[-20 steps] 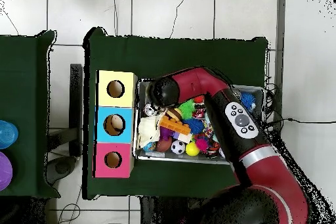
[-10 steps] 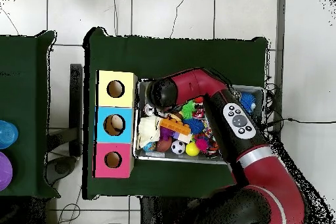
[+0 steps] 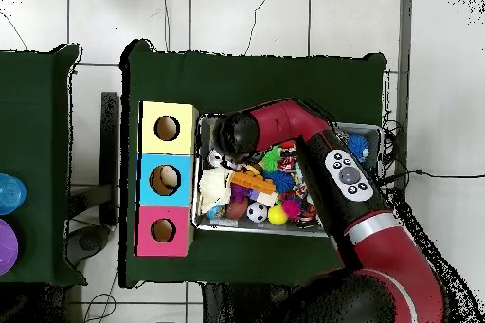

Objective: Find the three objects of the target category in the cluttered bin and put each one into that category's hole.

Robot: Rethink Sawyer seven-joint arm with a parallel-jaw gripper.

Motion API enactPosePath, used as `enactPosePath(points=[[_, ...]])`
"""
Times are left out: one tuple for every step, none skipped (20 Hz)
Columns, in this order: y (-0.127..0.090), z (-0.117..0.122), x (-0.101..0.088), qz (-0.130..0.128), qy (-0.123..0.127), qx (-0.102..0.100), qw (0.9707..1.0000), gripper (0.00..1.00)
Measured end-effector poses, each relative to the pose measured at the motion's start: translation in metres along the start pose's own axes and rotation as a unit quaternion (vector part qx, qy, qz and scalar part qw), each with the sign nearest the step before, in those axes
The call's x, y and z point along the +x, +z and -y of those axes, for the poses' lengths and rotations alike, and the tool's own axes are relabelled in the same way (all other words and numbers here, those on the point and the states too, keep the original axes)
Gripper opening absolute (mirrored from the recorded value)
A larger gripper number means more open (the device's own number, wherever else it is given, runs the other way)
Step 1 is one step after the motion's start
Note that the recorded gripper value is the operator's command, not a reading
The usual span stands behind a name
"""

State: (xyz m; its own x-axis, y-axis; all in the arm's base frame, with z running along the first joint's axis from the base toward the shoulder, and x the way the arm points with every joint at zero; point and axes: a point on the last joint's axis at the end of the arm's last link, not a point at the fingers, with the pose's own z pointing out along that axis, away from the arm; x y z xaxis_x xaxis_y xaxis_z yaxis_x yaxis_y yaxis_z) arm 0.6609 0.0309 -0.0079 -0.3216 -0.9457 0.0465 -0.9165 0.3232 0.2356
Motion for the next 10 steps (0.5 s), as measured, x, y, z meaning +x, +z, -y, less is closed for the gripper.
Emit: enactPosePath(points=[[-0.002,-0.001,0.0,0.001,0.001,-0.002,1.0,0.0],[-0.004,-0.002,0.0,0.003,0.002,-0.003,1.0,0.0],[-0.009,-0.003,0.0,0.006,0.004,-0.005,1.0,0.0],[-0.014,-0.005,0.0,0.008,0.005,-0.006,0.9999,0.0],[-0.017,-0.006,0.001,0.009,0.006,-0.006,0.9999,0.0],[-0.023,-0.007,0.0,0.01,0.007,-0.006,0.9999,0.0],[-0.032,-0.009,0.0,0.012,0.008,-0.005,0.9999,0.0],[-0.036,-0.01,0.0,0.012,0.008,-0.004,0.9999,0.0],[-0.049,-0.013,-0.001,0.013,0.008,-0.001,0.9999,0.0],[-0.056,-0.013,-0.002,0.014,0.009,0.002,0.9999,0.0]])
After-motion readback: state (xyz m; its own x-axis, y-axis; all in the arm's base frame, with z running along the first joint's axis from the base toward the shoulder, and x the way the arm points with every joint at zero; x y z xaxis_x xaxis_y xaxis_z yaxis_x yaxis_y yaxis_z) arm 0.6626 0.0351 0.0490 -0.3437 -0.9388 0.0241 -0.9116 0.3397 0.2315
